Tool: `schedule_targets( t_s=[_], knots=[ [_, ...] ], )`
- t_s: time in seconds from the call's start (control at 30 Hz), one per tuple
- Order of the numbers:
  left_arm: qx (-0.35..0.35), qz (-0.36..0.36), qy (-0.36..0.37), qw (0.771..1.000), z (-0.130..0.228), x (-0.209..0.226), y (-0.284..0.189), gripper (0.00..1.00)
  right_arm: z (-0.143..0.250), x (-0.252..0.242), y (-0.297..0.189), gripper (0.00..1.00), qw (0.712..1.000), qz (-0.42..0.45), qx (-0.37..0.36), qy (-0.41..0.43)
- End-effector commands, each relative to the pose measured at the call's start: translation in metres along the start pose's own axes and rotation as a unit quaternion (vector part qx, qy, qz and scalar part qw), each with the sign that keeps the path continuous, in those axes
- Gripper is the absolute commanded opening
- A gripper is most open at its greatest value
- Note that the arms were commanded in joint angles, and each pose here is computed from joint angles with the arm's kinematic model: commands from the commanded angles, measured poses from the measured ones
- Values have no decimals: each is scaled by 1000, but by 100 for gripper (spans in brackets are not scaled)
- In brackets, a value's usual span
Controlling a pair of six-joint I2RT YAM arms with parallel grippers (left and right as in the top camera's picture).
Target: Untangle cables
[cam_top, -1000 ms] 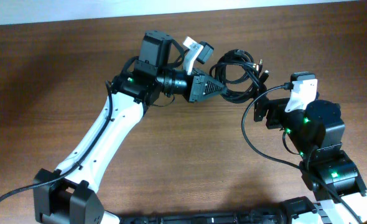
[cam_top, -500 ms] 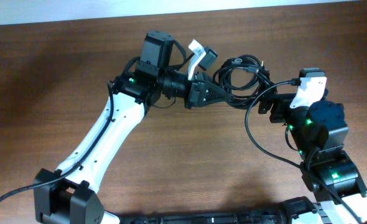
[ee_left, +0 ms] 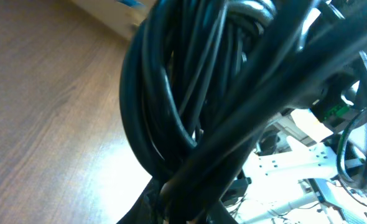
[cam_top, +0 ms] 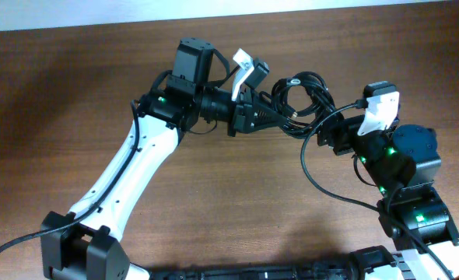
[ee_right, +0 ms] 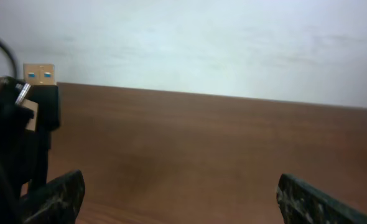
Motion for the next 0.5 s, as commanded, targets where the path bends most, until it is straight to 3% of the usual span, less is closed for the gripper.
schedule_targets(
  t_s=[0.0,0.17,0.47],
  knots=[
    [-9,7,63,998,-14,-16,-2,0,1,31,-3,98,995,-93,11,-17],
    [-2,-50,67,996,-14,4,-7,0,6,53,-9,97,986,-162,23,-40],
    [-11,-59,80,995,-20,9,-12,0,-6,78,-19,98,970,-236,-2,-54]
  ],
)
Point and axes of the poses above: each gripper's point midway between its finger pads, its own y axis out along the fingers, its own x axis along the line the jaws close on, z = x × y, the point moved 1 cm from there along -y, back along the fingers, and after that the axes turned 11 degrees about y, right-handed, at the moved point
